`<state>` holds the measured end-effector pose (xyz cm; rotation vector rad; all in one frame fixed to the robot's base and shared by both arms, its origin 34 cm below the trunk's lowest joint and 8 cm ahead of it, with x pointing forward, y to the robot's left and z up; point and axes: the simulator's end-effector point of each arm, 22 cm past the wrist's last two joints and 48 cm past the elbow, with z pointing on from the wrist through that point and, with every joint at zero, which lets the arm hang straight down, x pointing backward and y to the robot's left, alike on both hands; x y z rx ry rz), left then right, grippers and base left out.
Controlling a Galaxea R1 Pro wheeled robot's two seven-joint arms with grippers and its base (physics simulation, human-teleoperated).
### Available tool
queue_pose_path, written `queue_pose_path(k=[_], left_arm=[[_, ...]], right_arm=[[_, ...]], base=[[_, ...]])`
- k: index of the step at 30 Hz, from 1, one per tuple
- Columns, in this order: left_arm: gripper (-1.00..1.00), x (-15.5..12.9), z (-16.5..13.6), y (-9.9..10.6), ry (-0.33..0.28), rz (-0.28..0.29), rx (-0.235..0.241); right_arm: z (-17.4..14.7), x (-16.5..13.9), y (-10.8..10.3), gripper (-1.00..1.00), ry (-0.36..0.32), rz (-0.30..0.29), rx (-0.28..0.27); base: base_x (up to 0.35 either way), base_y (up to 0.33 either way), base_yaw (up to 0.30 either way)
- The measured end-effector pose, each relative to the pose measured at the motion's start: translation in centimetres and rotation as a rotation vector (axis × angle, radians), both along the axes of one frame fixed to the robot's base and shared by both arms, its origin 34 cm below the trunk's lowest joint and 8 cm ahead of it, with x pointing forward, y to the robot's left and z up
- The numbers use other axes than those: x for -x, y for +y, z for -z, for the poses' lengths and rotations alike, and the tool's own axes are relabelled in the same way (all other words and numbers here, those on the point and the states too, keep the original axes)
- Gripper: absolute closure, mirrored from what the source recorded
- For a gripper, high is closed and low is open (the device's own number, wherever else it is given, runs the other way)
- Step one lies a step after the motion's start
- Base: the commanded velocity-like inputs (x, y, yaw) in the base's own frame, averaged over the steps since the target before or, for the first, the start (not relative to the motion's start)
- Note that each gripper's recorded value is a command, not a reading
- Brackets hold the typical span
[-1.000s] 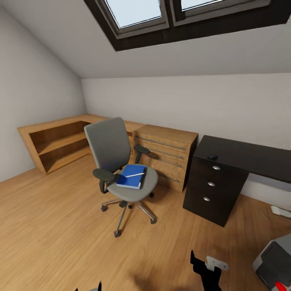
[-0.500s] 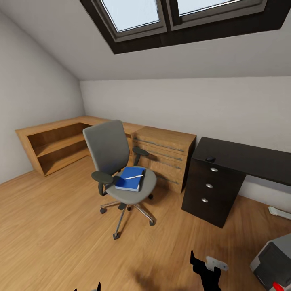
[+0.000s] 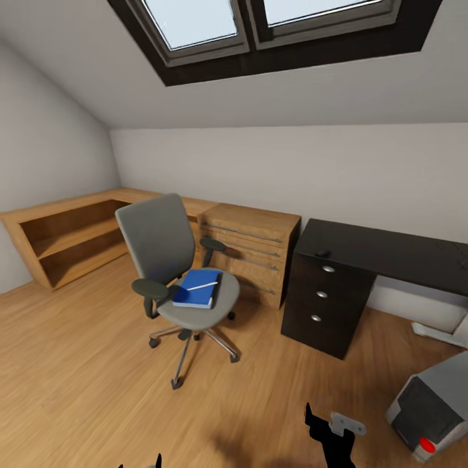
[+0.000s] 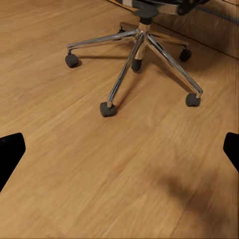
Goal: In the bedroom, organize the workspace by keeping the computer under the desk, ensuring the monitor is on the desk, placing the keyboard on the desk next to the monitor, placing the mouse on the desk next to the keyboard, moving the folder from the swivel chair onto the desk next to the mouse, stacking the notebook on top of the folder with the pen on top of the notebook, and positioning the swivel chair next to the desk.
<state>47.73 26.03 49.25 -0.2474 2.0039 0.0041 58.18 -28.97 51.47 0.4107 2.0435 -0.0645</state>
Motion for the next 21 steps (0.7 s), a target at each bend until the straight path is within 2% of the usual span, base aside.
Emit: queue_pose_path(k=[14, 21], left_arm=[[-1.0, 0.02, 0.05, 0.16, 0.003, 0.0, -0.002], [-1.0, 0.03, 0.05, 0.24, 0.003, 0.001, -0.003]], right_arm=[[0.0, 0.0, 0.05, -1.0, 0.0, -0.001, -0.001], [0.0, 0.02, 0.1, -1.0, 0.001, -0.001, -0.001]], base=[[0.002, 0.001, -0.256], [0.159, 0.093, -0.26]])
